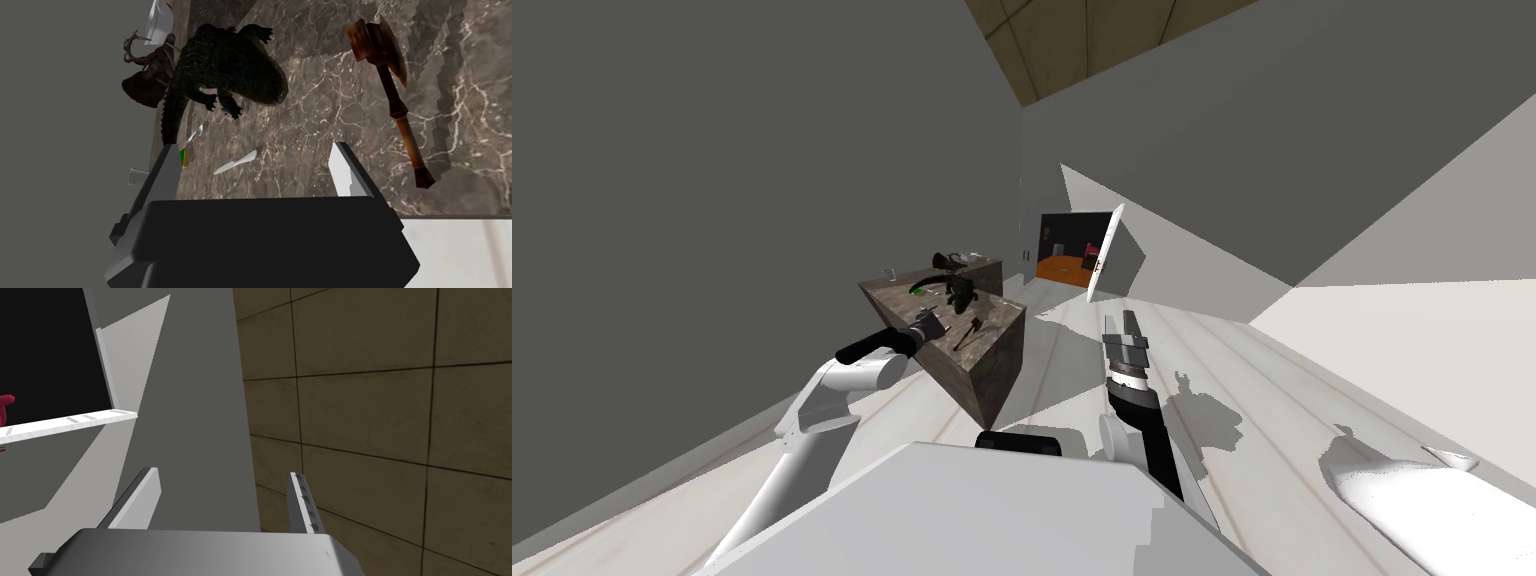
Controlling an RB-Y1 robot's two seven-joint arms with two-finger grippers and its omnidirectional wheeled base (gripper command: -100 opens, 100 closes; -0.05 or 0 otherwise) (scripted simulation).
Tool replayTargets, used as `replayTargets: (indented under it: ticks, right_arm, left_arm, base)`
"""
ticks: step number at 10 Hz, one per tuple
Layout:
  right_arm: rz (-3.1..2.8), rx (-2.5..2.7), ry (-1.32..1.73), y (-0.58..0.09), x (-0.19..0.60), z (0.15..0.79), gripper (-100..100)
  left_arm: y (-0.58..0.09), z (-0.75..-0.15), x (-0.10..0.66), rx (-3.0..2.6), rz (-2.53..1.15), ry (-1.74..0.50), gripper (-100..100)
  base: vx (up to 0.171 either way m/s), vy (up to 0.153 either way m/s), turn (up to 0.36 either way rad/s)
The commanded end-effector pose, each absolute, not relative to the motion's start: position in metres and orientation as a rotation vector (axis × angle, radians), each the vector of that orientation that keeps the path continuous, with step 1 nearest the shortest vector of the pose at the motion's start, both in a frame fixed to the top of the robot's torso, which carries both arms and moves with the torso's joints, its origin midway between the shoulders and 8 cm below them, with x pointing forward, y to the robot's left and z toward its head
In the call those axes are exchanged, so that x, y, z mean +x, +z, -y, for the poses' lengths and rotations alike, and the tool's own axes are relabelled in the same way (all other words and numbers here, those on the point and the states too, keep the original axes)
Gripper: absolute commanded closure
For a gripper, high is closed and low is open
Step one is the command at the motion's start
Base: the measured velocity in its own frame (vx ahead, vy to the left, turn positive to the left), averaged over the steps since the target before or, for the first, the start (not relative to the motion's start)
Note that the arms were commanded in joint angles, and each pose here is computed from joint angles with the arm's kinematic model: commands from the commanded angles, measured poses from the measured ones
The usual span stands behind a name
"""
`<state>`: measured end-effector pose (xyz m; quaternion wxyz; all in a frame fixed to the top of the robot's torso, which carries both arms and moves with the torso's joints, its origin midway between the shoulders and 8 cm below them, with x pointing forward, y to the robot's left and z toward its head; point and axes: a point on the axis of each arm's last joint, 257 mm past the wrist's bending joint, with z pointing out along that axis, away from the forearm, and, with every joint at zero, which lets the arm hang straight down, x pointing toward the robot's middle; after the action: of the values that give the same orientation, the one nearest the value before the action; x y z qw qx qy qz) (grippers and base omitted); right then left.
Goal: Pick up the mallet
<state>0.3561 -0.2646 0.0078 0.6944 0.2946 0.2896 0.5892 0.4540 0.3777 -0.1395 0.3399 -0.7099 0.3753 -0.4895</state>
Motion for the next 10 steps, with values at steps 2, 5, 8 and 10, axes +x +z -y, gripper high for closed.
replayTargets:
  ticks: [2, 5, 8, 10]
  right_arm:
    - [-0.646, 0.658, 1.315, 0.008, 0.356, 0.265, 0]
    - [-0.646, 0.658, 1.315, 0.008, 0.356, 0.265, 0]
    - [-0.646, 0.658, 1.315, 0.008, 0.356, 0.265, 0]
    - [-0.646, 0.658, 1.315, 0.008, 0.356, 0.265, 0]
  left_arm:
    - [-0.165, -0.389, 0.45, -1.972, -0.96, -1.227, -100]
    - [-0.19, -0.396, 0.441, -2.086, -0.961, -1.158, -100]
    - [-0.222, -0.411, 0.428, -2.238, -0.924, -1.076, -100]
    - [-0.24, -0.417, 0.418, -2.324, -0.907, -1.017, -100]
  base:
    - [0.075, -0.063, 0.023]
    - [0.05, -0.054, 0.072]
    - [0.095, -0.081, -0.028]
    - [0.113, -0.057, 0.014]
